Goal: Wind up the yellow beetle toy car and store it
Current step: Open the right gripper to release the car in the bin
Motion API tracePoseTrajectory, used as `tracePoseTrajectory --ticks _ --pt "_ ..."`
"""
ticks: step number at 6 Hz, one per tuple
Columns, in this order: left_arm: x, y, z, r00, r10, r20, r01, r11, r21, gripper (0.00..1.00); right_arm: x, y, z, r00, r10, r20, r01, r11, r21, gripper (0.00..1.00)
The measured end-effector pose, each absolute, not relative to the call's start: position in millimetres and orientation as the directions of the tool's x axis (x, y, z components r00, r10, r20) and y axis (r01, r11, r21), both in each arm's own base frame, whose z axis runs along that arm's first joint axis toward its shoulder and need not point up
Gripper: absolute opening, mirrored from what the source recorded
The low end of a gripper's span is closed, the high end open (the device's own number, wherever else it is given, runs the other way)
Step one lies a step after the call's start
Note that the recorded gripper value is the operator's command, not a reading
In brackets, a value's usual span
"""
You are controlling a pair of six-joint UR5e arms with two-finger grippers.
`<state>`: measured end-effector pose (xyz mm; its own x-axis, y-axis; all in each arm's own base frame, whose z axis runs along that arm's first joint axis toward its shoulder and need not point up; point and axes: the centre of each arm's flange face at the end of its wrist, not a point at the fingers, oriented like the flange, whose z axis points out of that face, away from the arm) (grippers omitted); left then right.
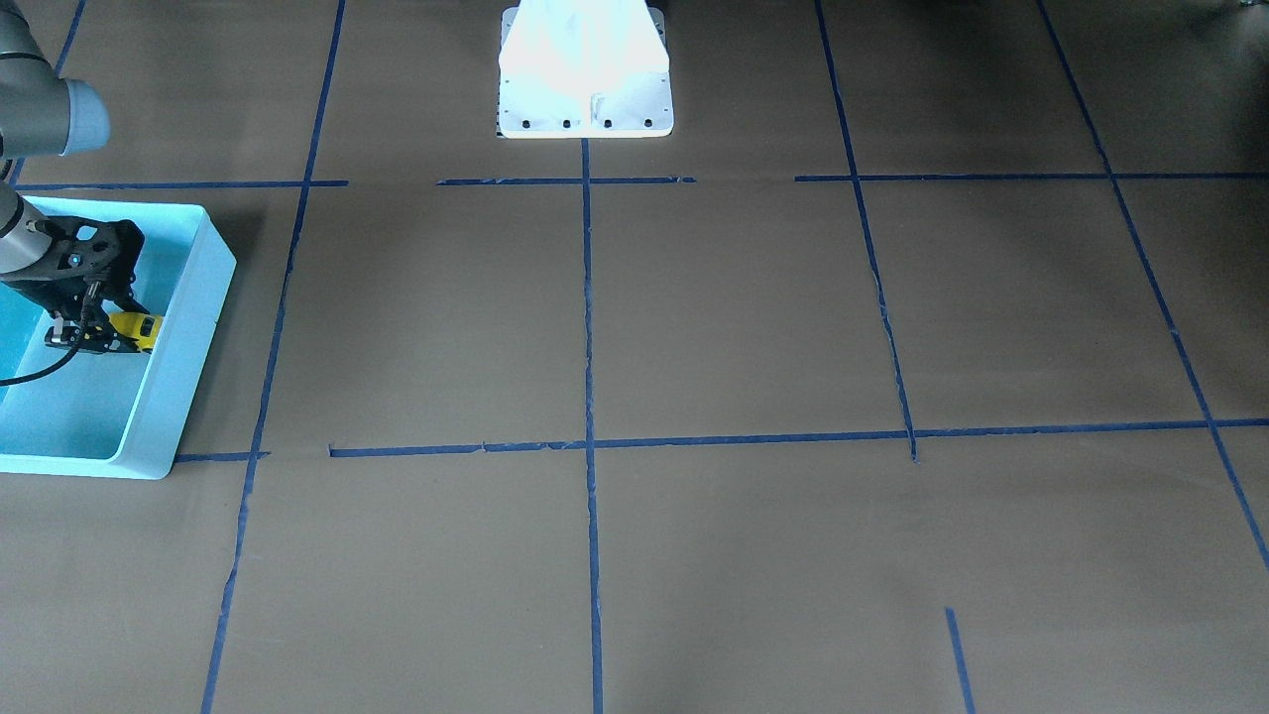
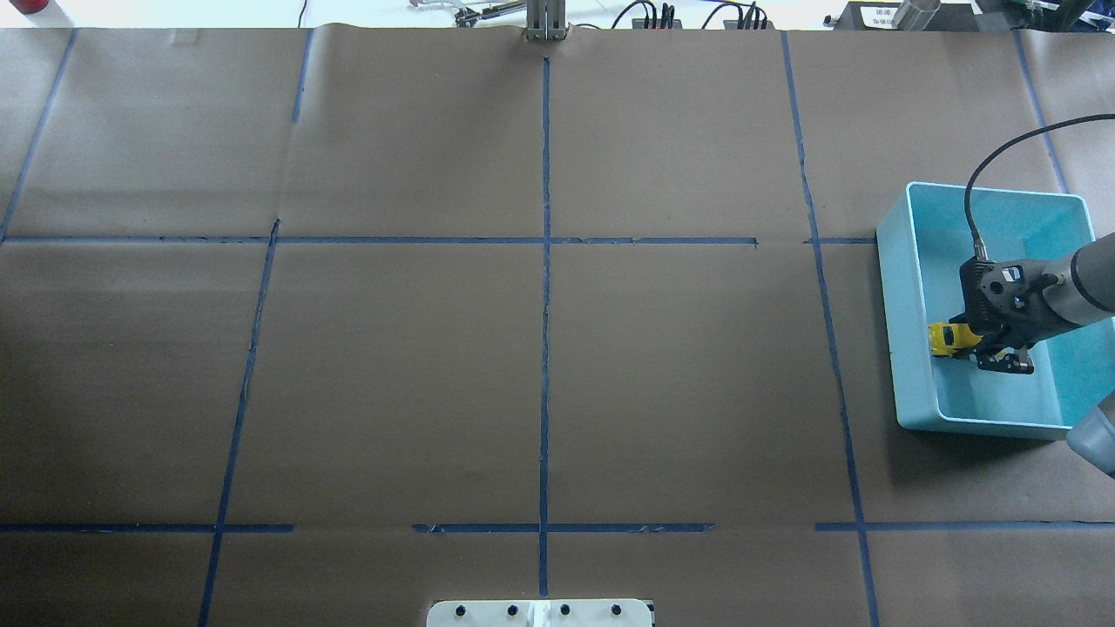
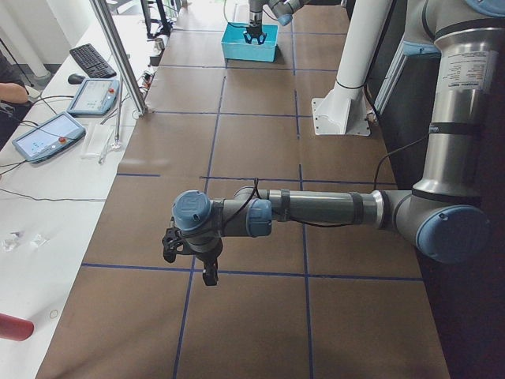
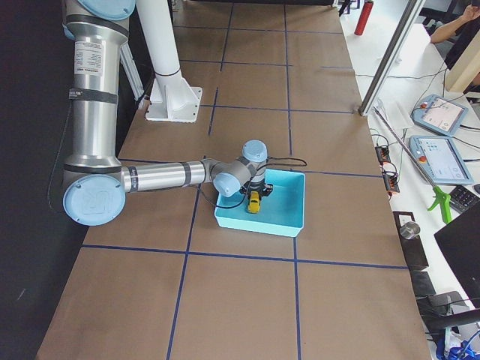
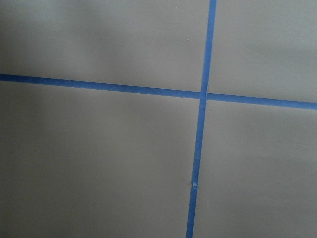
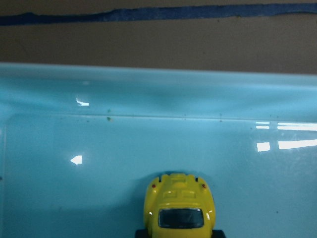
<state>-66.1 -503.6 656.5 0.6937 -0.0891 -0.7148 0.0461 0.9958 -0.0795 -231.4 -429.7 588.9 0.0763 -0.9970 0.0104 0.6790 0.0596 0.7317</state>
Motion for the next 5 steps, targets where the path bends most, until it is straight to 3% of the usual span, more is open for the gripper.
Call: tracePoseTrajectory --ticks 3,4,5 --pt "-66 -504 656 0.694 -0.089 -0.715 0.046 0.996 -0.079 1.00 -223 -418 589 0.068 -0.998 0.011 0.677 0.054 0.734 0.01" --pt "-66 -504 656 0.694 -0.089 -0.715 0.046 0.996 -0.079 1.00 -221 -415 592 0.066 -0.998 0.016 0.680 0.057 0.731 0.06" --pt "-66 -504 656 0.694 -0.088 -0.715 0.046 0.996 -0.078 1.00 -219 -413 594 0.065 -0.998 0.021 0.682 0.060 0.729 0.83"
